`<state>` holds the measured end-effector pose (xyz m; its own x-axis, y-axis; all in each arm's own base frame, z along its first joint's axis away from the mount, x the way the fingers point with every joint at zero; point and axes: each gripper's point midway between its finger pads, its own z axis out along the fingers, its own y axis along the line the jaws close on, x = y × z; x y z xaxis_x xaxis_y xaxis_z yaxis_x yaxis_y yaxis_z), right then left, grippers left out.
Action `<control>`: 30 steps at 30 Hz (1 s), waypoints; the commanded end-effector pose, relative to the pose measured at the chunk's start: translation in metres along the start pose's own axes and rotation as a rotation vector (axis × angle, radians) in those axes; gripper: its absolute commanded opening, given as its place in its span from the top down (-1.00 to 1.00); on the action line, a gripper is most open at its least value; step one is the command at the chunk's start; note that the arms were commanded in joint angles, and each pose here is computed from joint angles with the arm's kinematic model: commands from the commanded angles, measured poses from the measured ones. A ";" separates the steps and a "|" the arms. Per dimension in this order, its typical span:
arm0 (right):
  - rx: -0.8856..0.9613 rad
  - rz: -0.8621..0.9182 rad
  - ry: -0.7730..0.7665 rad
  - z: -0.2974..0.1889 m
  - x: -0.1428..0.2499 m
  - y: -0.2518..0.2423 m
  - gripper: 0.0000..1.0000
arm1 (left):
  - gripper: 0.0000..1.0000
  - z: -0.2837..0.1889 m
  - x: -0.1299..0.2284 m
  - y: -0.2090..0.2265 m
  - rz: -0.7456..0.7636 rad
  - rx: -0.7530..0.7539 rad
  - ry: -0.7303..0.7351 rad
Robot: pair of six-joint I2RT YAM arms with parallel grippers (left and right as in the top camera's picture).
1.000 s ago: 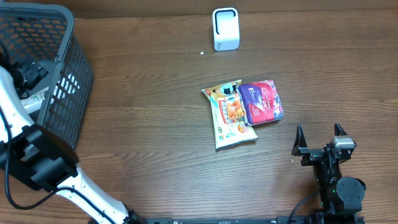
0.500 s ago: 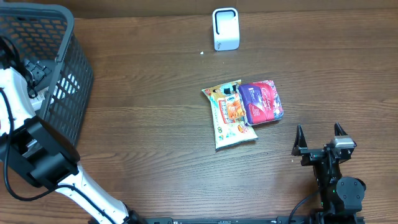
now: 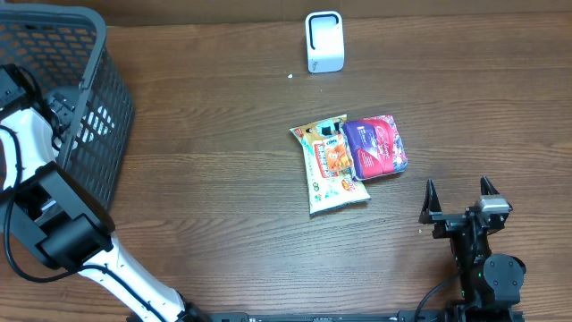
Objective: Scan the item barcode
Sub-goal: 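Lower the left gripper toward the white Pantene tube, then close the left gripper on the Pantene tube's cap end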
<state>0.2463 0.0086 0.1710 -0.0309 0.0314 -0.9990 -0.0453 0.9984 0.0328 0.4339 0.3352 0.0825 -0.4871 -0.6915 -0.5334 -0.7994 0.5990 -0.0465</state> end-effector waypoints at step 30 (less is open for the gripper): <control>0.012 -0.004 -0.006 0.000 0.001 -0.002 -1.00 | -0.54 -0.001 0.057 0.028 -0.122 -0.133 0.184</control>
<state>0.2463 0.0085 0.1709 -0.0313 0.0318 -0.9990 -0.0449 0.9984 0.0331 0.3800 0.2959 0.0365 -0.5827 -0.7528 -0.3061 -0.7979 0.6015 0.0396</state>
